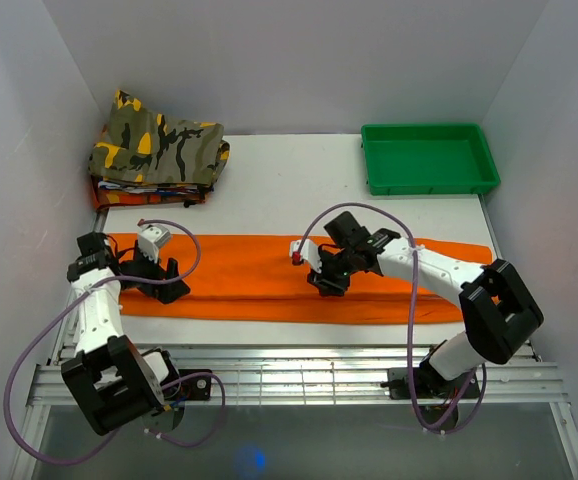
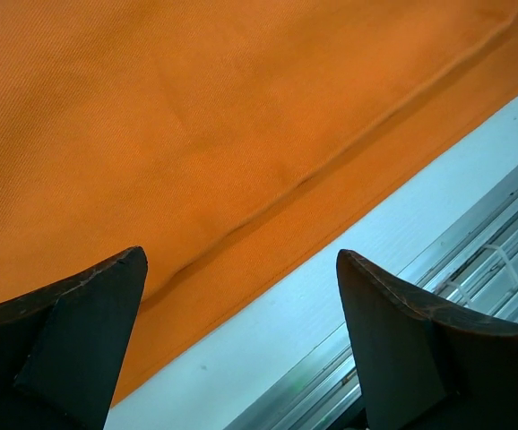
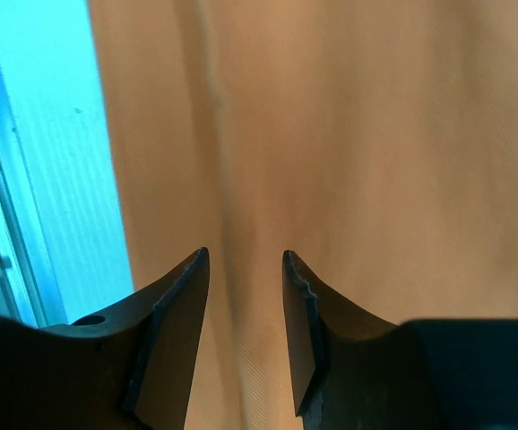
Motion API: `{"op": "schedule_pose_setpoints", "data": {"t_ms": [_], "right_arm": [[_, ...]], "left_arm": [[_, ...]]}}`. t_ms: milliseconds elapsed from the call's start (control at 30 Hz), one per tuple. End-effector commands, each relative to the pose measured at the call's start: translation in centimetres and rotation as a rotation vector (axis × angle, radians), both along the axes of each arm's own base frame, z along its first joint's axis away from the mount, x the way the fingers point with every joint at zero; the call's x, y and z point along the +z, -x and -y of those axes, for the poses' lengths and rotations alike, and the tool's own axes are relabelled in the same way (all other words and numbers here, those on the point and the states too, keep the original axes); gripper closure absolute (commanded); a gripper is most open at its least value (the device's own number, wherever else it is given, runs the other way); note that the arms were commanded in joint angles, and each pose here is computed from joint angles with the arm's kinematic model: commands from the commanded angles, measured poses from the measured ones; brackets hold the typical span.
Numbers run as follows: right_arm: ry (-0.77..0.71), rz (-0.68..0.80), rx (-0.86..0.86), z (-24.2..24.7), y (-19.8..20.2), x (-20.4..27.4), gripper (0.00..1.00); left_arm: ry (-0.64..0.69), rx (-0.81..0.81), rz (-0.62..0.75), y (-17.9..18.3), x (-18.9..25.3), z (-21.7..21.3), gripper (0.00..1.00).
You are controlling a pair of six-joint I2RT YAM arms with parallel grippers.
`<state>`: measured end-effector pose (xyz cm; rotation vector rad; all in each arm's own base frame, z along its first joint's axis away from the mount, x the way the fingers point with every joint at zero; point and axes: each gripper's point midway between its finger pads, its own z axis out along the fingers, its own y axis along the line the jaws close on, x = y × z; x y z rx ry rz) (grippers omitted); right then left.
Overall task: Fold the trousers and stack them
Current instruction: Fold the trousers
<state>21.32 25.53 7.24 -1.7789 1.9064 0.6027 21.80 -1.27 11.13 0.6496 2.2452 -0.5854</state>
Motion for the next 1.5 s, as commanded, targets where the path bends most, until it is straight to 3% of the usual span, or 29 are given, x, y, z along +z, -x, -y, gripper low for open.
{"op": "schedule_pose_setpoints", "data": {"t_ms": [0, 300, 367, 567, 733, 800, 1167, 1467], "right_arm": [[-0.01, 0.001, 0.035, -1.5, 1.4, -0.8, 0.55], [0.106, 0.136, -0.05, 1.2, -0.1, -2.6, 0.54], [0.123, 0.159, -0.064, 2.0, -0.2, -2.5, 0.53], [0.109, 0.192, -0.108, 3.6, -0.9, -0.6, 0.48], [0.093, 0.143, -0.076, 2.5, -0.6, -0.3, 0.26], [0.073, 0.131, -0.065, 1.4, -1.1, 0.0, 0.2], [0.167, 0.106, -0.023, 0.6, -2.9, -2.6, 0.23], [0.17, 0.087, 0.005, 1.0, -2.0, -2.4, 0.41]], "left_arm": [[0.074, -0.039, 0.073, -0.9, 1.8, 1.3, 0.02], [-0.206, -0.233, 0.131, -2.0, -2.8, -1.3, 0.15], [-0.224, -0.281, 0.064, -1.8, -4.0, -2.0, 0.17], [-0.291, -0.304, 0.062, -4.6, -2.8, -6.3, 0.25], [-0.265, -0.362, -0.031, -4.0, -2.6, -10.9, 0.27], [-0.31, -0.341, -0.036, -4.2, -2.3, -13.4, 0.24], [-0.418, -0.326, -0.092, -4.1, -4.5, -19.2, 0.23], [-0.435, -0.353, -0.129, -3.0, -5.8, -19.8, 0.26]]}}
